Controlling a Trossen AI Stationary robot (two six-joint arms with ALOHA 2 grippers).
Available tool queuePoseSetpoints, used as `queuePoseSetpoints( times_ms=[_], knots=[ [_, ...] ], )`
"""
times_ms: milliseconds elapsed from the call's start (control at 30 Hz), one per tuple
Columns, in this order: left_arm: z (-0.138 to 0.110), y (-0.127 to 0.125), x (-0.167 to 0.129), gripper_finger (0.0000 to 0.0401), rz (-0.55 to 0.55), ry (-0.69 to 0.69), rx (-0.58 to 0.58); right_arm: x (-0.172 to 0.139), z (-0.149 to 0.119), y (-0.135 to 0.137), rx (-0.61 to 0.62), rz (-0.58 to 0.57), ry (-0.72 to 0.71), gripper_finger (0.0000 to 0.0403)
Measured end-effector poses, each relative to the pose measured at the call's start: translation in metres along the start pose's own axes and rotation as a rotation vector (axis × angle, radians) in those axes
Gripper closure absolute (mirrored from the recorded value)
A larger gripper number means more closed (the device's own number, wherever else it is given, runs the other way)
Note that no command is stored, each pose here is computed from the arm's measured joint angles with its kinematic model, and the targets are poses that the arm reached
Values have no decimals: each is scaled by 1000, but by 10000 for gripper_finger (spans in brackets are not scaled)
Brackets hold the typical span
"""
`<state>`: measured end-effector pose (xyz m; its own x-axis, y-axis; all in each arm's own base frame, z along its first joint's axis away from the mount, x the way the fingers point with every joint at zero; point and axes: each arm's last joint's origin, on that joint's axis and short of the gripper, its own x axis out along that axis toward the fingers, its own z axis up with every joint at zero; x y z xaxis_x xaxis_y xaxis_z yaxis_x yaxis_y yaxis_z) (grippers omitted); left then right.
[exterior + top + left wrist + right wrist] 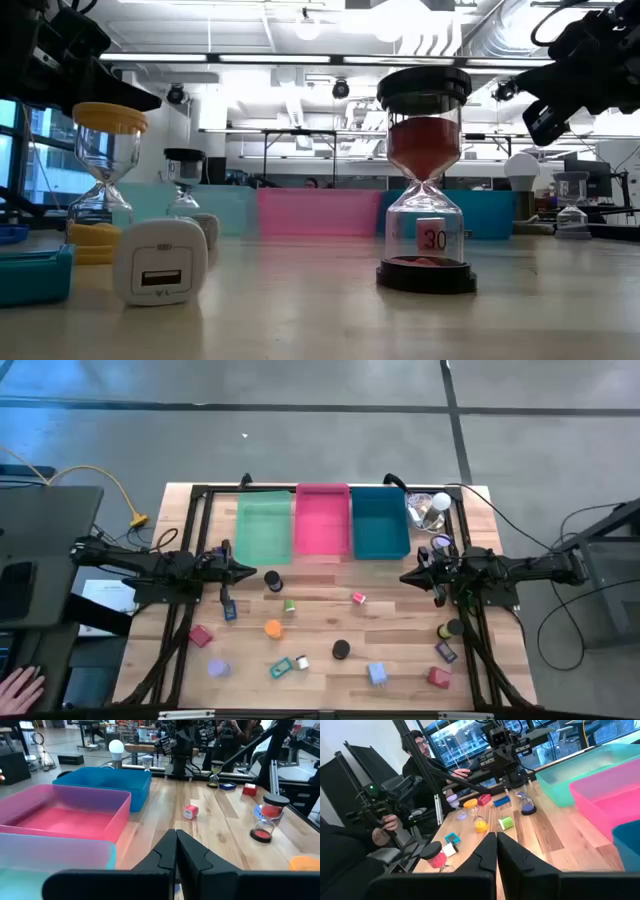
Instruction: Pick & Place Office items
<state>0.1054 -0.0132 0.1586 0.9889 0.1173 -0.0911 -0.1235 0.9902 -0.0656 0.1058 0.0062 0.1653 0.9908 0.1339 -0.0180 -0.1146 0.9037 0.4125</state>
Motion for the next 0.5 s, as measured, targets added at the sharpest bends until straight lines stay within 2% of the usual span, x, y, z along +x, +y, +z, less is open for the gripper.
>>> queuePoseSetpoints(
  times_ms=[233,500],
  knots=[
    [0,0,0,400,0,-2,-31,0,0,0,-3,2,1,401],
    [0,0,0,400,0,-2,9,0,-4,-2,-40,-16,39,401]
  ],
)
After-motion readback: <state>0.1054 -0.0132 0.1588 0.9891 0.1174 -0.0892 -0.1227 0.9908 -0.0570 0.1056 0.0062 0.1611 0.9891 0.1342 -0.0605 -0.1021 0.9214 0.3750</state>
